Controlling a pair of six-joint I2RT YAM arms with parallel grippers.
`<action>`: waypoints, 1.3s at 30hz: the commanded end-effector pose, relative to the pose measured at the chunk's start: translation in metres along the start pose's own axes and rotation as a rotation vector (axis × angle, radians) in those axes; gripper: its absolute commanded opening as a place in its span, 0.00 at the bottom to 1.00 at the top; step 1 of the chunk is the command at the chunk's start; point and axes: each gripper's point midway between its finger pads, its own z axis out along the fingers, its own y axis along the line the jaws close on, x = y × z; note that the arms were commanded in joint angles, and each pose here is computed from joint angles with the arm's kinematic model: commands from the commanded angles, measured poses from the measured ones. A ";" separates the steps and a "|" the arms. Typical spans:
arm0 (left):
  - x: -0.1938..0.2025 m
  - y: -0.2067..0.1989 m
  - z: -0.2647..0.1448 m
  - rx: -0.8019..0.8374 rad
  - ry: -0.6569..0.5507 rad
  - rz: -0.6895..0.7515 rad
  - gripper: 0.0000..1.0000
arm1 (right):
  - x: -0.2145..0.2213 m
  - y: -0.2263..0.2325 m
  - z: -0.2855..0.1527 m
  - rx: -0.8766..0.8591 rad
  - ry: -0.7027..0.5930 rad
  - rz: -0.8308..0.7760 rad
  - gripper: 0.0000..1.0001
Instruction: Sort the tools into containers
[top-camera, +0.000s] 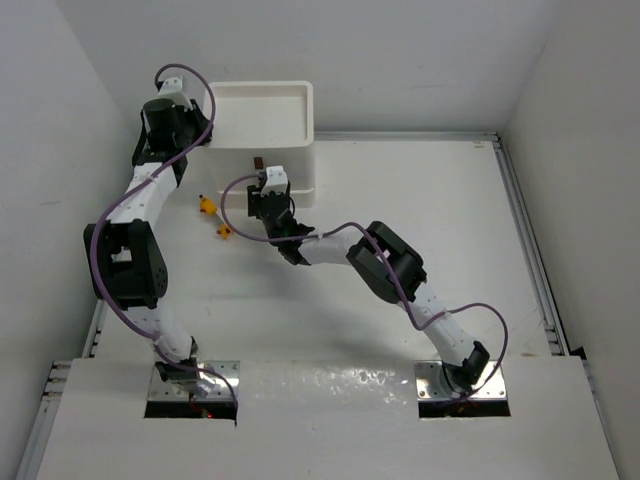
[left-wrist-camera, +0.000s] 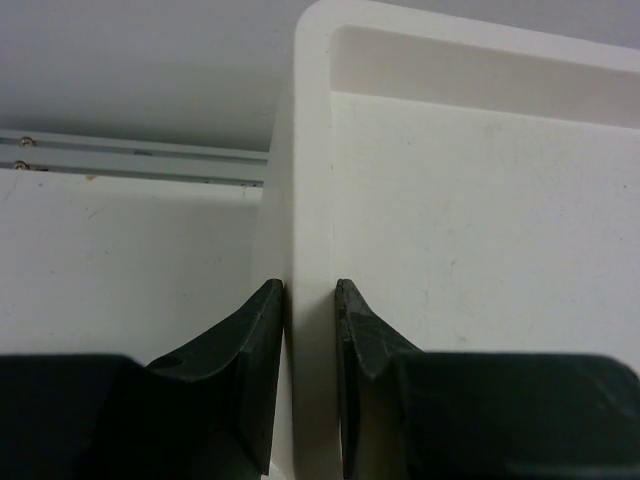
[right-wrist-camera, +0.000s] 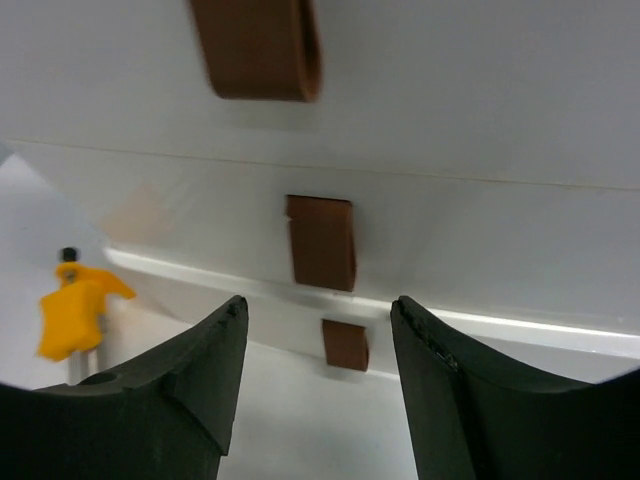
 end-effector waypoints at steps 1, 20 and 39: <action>0.032 -0.003 0.003 0.018 0.110 -0.029 0.00 | 0.000 -0.012 0.016 0.077 -0.022 0.031 0.58; 0.031 -0.005 0.001 0.028 0.112 -0.034 0.00 | 0.023 -0.010 -0.013 0.022 -0.009 0.029 0.52; 0.025 -0.009 -0.004 0.039 0.105 -0.027 0.00 | 0.041 -0.017 0.020 0.105 0.043 0.055 0.58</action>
